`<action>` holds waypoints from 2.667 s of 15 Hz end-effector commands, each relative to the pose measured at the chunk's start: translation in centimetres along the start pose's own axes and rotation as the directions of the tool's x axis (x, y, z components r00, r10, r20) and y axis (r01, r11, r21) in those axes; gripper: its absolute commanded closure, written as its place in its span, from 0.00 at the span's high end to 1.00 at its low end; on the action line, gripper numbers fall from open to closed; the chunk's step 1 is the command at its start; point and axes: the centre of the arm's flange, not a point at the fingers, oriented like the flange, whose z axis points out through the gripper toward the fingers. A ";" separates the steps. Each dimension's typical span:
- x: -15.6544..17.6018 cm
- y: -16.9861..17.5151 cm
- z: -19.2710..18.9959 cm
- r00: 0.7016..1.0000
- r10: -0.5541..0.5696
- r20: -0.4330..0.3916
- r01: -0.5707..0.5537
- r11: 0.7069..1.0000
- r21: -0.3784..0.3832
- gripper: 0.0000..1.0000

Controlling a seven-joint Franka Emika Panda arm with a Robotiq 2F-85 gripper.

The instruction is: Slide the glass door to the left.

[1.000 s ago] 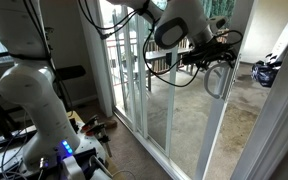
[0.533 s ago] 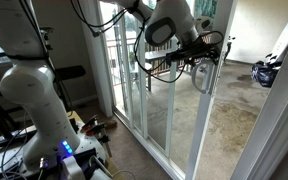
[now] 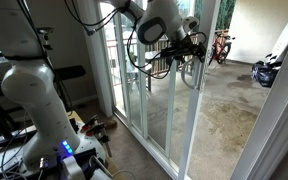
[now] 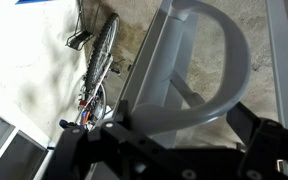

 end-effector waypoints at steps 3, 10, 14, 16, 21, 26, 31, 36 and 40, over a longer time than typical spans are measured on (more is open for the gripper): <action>3.3 -8.4 1.4 1.000 -0.021 0.000 0.021 0.997 0.075 1.00; 1.7 -4.5 0.1 1.000 0.018 0.007 -0.018 1.000 0.023 1.00; 1.8 -4.7 0.1 1.000 0.021 0.008 -0.021 0.999 0.024 1.00; 1.8 -4.7 0.1 1.000 0.021 0.008 -0.021 0.999 0.024 1.00; 1.8 -4.7 0.1 1.000 0.021 0.009 -0.022 0.999 0.024 1.00; 2.1 -5.8 -0.1 1.000 0.004 -0.029 -0.004 1.000 -0.001 1.00; 2.0 -8.9 -0.4 0.994 -0.016 -0.105 0.014 1.000 -0.020 1.00; 2.1 -11.0 -0.6 0.983 0.059 -0.172 -0.063 0.998 -0.018 1.00; 3.1 -13.6 -0.5 0.971 0.109 -0.212 -0.113 0.994 -0.006 1.00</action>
